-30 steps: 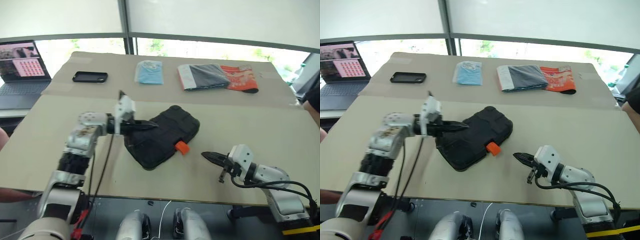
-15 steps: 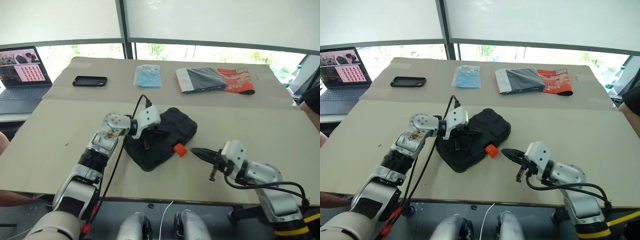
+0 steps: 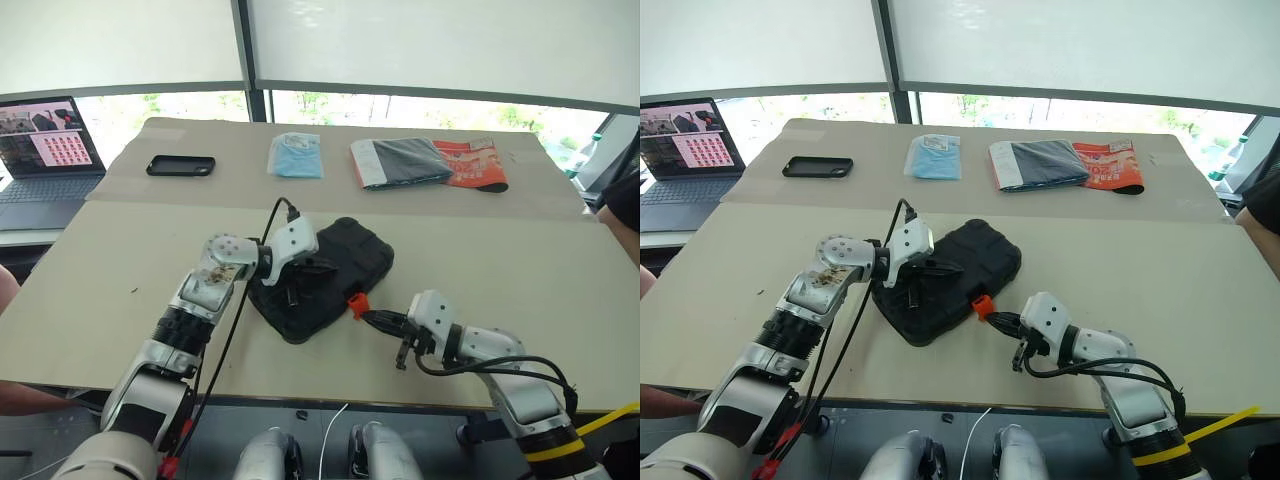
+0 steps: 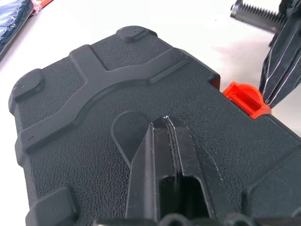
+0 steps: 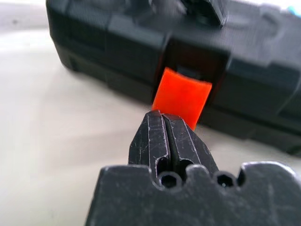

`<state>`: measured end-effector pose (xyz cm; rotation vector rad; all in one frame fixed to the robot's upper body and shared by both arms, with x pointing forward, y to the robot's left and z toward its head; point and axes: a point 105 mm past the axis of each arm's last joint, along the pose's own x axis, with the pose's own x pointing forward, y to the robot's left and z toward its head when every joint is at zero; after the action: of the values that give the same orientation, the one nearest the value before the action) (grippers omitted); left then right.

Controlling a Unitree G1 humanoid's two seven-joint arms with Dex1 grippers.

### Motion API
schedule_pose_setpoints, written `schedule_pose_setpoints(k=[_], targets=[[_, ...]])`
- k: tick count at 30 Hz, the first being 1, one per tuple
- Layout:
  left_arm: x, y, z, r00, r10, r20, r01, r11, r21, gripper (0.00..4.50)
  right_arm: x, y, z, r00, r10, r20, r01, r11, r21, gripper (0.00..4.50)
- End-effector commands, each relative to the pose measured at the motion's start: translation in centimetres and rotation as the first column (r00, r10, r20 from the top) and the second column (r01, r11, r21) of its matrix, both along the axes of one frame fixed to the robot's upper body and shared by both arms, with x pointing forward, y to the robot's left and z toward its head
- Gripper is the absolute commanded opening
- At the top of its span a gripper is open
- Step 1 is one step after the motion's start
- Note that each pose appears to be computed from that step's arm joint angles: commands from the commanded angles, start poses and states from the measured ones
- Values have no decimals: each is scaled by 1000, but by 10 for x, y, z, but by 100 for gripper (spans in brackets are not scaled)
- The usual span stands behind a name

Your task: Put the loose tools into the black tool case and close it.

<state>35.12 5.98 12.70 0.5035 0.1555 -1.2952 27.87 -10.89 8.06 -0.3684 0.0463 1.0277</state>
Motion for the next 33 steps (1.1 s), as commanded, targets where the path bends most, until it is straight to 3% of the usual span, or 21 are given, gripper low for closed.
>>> schedule_pose_setpoints(k=[1,11,23,33], targets=[[-7,13,-43,988,50,-147,-36,995,96,0,3,3,2,1000,12,22,-12,1000,-25,8],[-5,10,-40,988,50,-147,-37,995,91,0,16,10,0,999,-39,33,39,999,3,8],[-6,8,-46,985,48,-166,-32,995,96,0,18,27,41,986,-1,165,-28,985,170,8],[-12,9,-54,980,35,-197,-13,994,109,0,17,18,56,981,2,192,-33,986,161,8]])
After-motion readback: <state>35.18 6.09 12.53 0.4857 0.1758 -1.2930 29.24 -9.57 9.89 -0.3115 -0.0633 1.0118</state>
